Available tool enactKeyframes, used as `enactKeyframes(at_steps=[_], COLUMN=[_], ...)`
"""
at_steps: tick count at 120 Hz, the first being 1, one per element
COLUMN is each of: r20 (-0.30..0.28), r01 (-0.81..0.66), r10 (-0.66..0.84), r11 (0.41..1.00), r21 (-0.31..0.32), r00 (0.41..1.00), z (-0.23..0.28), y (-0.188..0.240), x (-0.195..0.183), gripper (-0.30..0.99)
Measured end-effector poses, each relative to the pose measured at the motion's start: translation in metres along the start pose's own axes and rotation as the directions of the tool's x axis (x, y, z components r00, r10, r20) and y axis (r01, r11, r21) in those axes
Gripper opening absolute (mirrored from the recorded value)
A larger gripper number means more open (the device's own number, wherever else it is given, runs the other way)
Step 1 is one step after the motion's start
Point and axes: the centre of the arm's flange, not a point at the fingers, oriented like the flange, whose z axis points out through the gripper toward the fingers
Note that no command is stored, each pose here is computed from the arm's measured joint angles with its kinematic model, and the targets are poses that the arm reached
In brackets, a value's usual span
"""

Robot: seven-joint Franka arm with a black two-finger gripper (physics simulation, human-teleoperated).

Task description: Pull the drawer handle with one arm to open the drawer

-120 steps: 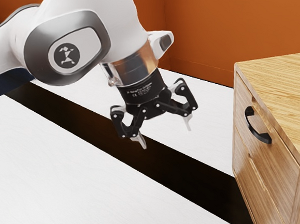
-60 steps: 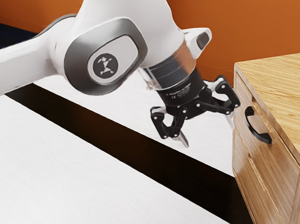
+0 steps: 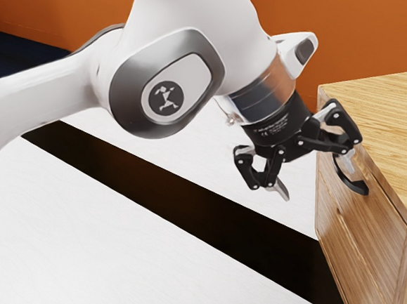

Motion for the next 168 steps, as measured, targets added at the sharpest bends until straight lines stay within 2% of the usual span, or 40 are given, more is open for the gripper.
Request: enactKeyframes(at_steps=[27,54,76,117,168], r20=[0.005,0.0,0.001,0.009,-0.001], r01=[-0.009,-0.003,0.009,0.009,0.039], r10=[0.009,0.003,-0.009,-0.01,-0.039], r11=[1.0,1.0,1.0,0.999,0.995], r21=[-0.006,-0.009,0.008,0.048,0.091], r00=[1.0,1.0,1.0,1.0,0.999], z=[0.017,0.017,0.017,0.016,-0.004], y=[0.005,0.004,-0.001,-0.009,-0.051], x=[-0.001,0.003,0.009,0.01,0.01], gripper=[0.68,0.5,0.43,0.41,0.41])
